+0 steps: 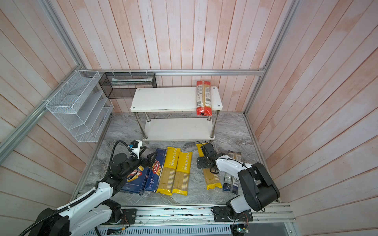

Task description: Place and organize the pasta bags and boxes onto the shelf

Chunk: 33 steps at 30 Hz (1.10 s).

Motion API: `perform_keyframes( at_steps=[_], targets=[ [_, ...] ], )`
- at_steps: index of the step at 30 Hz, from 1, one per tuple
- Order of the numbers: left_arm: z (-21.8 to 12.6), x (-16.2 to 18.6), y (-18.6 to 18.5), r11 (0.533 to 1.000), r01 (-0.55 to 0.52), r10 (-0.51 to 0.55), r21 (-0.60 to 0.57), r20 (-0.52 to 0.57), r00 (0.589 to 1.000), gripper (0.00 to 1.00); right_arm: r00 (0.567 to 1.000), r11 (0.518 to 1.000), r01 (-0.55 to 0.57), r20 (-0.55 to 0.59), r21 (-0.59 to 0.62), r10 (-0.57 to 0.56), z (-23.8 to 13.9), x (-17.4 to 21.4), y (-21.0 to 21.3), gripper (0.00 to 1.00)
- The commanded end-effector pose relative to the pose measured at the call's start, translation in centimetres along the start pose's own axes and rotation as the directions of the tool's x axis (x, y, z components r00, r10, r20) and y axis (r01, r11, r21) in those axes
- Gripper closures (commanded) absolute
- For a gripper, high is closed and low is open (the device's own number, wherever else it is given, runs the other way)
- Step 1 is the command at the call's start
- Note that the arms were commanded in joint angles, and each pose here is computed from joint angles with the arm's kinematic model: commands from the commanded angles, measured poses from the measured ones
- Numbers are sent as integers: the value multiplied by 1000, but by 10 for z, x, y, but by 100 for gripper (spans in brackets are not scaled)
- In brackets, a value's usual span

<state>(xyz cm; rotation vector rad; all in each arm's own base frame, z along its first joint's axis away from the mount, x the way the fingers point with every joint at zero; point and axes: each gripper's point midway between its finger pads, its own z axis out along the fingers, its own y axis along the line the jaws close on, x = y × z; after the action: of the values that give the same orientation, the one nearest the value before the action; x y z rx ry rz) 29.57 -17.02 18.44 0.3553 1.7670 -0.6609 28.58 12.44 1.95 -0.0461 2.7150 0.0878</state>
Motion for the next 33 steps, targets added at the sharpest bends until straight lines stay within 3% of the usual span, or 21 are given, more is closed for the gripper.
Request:
perform_keyframes(
  at_steps=[1, 9, 21, 28, 33],
  targets=[
    [0, 0, -2, 1000, -12, 12, 9, 5, 1000, 0, 996, 1000, 14, -87, -14, -15, 12, 18, 3, 2],
    [0, -2, -3, 1000, -13, 13, 11, 7, 1000, 0, 991, 1000, 8, -131, -15, -10, 17, 33, 1, 4],
    [0, 0, -1, 1000, -11, 11, 3, 1, 1000, 0, 991, 999, -29, -128, -31, 25, 12, 44, 1, 22],
    [0, -1, -1, 1000, -12, 12, 2, 4, 1000, 0, 988, 999, -31, -151, -8, 30, 9, 56, -2, 10],
    [0, -1, -2, 1000, -12, 12, 5, 3, 1000, 0, 983, 1000, -21, -181, 21, 25, 9, 61, -5, 8]
  ],
)
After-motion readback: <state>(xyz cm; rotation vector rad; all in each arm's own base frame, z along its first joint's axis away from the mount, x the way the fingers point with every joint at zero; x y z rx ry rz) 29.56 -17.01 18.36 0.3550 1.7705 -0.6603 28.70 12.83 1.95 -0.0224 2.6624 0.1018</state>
